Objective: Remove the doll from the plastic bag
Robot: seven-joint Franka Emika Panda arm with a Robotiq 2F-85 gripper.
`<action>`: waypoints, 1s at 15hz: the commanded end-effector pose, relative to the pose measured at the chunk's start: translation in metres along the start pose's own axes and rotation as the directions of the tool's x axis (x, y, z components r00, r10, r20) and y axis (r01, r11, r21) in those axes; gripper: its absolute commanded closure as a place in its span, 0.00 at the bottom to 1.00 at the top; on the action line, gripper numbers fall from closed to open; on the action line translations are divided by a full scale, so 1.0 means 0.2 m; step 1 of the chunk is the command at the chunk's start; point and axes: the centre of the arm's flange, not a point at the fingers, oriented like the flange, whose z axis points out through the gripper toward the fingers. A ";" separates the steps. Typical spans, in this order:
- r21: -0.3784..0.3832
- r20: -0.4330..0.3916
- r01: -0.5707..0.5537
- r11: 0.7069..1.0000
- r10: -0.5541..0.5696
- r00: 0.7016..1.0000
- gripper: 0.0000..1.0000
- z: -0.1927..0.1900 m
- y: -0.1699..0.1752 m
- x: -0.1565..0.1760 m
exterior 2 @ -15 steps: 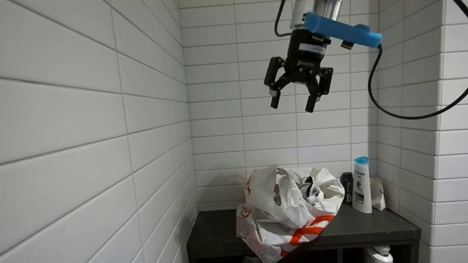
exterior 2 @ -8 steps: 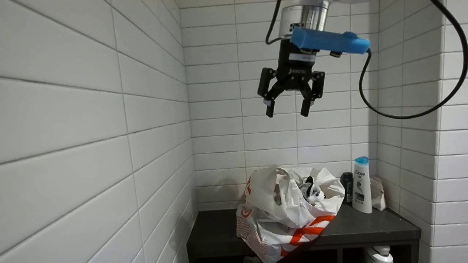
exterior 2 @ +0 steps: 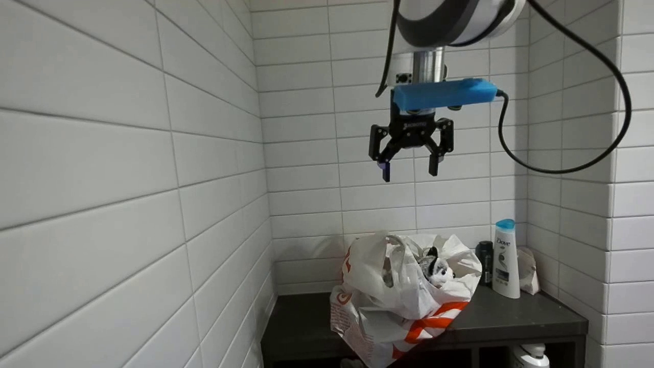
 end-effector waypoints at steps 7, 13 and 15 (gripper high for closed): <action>-0.105 0.042 -0.223 0.969 0.228 0.973 0.00 0.22 0.05 0.09; -0.156 -0.024 -0.528 0.835 0.531 0.847 0.00 0.35 -0.10 0.09; -0.171 -0.102 -0.605 0.777 0.597 0.796 0.00 0.34 -0.12 0.10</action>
